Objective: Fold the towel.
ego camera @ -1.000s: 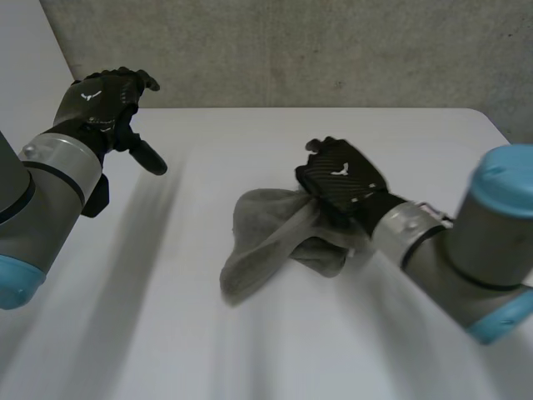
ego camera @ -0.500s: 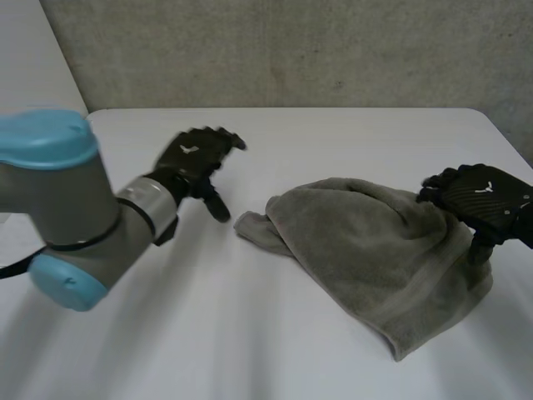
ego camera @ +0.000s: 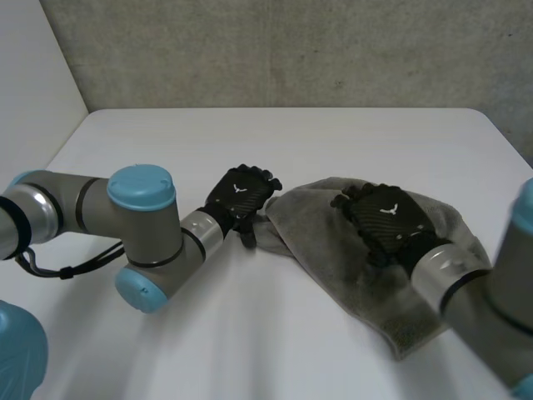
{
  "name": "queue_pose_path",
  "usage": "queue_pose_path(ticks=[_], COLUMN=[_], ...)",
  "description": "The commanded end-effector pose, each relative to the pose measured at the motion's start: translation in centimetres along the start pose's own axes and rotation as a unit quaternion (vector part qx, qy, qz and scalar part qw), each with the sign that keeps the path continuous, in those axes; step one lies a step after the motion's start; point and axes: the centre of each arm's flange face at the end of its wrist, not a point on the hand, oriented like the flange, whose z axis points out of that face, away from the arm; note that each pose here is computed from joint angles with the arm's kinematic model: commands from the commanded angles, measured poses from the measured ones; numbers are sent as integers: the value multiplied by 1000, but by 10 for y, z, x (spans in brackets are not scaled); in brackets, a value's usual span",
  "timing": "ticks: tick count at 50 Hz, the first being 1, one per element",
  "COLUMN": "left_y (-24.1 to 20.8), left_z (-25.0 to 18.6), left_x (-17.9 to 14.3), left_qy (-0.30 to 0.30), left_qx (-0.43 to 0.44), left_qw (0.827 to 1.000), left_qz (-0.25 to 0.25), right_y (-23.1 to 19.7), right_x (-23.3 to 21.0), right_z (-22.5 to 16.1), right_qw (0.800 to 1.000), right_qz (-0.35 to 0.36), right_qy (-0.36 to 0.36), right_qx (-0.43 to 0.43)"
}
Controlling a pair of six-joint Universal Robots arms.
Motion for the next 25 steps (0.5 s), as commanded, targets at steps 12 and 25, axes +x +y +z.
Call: queue_pose_path(ticks=[12,25], left_y=[10,13], left_z=[19,18], left_x=[4,1], left_qy=[14,6], left_qx=[30,23], left_qw=[999,1000], left_qz=[7,6], right_y=[38,42], right_x=[-25,-26], right_z=[50,54], right_qw=[999,999], right_qz=[-18,-22], right_qy=[32,29], right_qx=[12,7])
